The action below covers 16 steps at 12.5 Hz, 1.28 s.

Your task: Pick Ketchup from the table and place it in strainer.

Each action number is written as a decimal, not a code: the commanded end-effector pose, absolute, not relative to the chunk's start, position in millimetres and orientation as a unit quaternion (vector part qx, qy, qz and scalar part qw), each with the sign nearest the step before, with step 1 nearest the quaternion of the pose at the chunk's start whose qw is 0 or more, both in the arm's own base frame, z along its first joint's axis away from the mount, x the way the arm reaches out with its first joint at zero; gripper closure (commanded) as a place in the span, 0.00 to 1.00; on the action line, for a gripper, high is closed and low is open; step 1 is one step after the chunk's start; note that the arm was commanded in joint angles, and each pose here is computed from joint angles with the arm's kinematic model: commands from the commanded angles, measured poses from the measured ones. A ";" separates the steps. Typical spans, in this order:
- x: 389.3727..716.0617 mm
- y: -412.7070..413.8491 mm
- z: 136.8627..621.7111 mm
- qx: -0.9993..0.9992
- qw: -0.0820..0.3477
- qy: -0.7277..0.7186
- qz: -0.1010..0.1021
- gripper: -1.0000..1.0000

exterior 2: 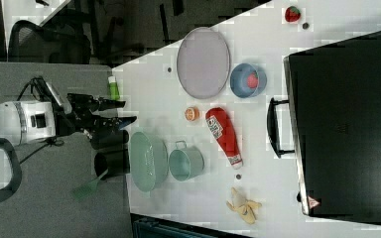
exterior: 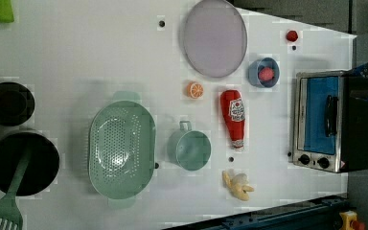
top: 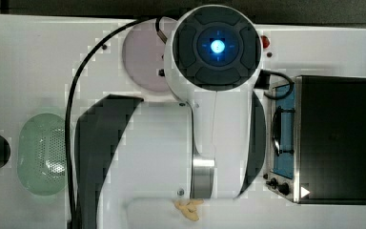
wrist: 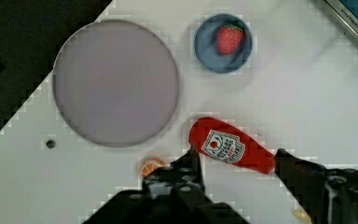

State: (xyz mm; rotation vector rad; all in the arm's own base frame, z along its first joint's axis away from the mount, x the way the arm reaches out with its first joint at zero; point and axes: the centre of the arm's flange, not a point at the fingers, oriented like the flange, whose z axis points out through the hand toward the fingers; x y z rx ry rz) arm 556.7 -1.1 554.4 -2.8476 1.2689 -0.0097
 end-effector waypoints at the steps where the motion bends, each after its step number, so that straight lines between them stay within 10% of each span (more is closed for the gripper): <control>1: 445.9 5.4 617.5 -0.913 0.005 0.407 0.023 0.21; 3: 449.4 5.9 610.0 -0.913 0.003 0.406 0.027 0.00; 9: 477.8 7.5 531.7 -0.929 -0.011 0.361 0.081 0.00; 16: 516.5 1.7 419.3 -0.996 0.022 0.065 0.053 0.00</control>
